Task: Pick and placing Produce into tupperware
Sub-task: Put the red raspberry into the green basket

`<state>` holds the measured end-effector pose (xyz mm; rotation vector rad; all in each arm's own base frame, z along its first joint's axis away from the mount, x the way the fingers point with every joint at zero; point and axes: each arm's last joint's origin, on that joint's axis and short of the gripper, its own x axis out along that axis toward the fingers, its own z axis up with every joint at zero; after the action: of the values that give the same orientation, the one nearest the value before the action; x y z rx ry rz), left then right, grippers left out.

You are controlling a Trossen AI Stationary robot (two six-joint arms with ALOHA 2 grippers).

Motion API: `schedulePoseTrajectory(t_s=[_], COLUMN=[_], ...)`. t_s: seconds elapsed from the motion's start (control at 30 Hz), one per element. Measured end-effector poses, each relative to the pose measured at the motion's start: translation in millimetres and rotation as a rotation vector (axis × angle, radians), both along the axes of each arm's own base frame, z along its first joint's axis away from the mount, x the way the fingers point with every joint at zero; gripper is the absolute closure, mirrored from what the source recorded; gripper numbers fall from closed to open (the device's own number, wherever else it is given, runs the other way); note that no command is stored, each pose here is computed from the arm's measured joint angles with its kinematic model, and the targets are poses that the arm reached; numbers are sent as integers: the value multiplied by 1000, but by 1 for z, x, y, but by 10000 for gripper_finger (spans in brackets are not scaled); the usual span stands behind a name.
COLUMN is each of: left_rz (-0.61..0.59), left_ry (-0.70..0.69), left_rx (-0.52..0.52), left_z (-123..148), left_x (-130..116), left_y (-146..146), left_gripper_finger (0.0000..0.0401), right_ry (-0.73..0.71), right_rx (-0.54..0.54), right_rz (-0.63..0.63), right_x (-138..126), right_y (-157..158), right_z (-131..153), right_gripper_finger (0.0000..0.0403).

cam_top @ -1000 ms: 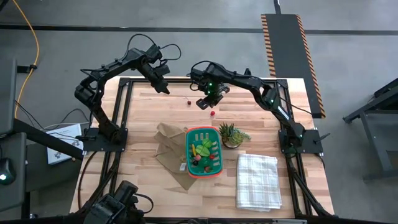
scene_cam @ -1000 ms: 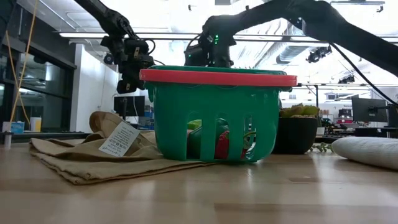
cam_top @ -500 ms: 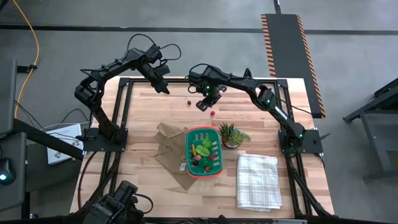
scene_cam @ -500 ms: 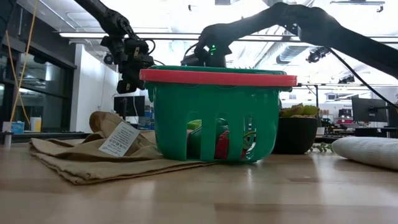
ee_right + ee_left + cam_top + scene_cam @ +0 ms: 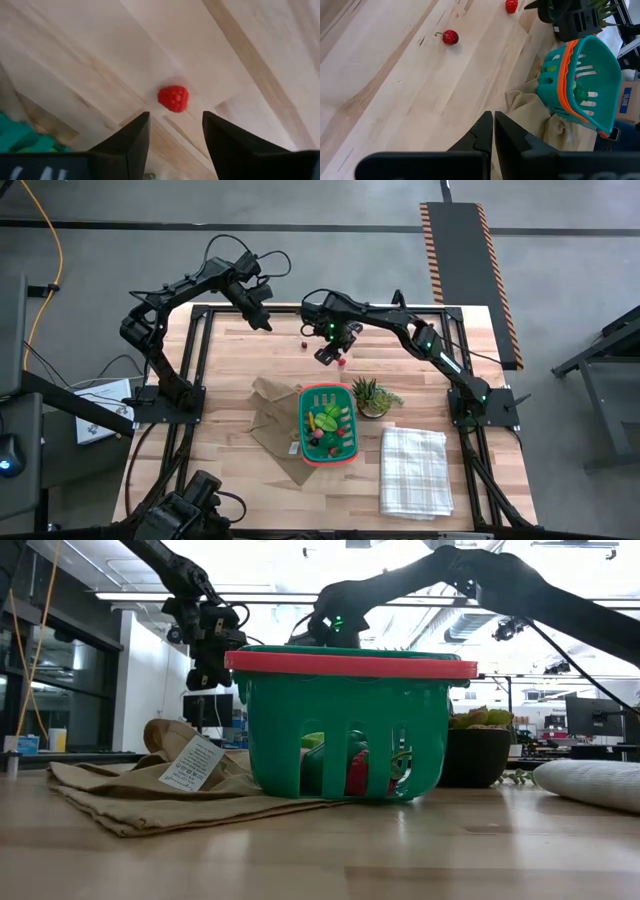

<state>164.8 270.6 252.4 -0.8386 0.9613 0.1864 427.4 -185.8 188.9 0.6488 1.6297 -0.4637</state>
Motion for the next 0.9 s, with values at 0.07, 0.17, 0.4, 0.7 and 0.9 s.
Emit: schedulePoseTrajectory(t_s=[0.07,0.17,0.4,0.7,0.9], left_rz=[0,0,0,0,0], left_ry=[0,1,7,12,12], left_rx=[0,-2,-14,-22,-23], left_z=[0,0,0,0,0], left_x=[0,0,-1,-1,-1], left_y=[0,0,-1,-2,-2], left_gripper_finger=[394,394,394,394,394], right_ry=[-9,10,36,32,38], right_rx=[20,24,45,55,61], right_rz=[-9,-8,0,5,4], right_x=[1,2,4,5,5], right_y=[0,-1,-2,-2,-2], right_z=[-3,-10,-23,-27,-31], right_gripper_finger=[229,229,229,229,229])
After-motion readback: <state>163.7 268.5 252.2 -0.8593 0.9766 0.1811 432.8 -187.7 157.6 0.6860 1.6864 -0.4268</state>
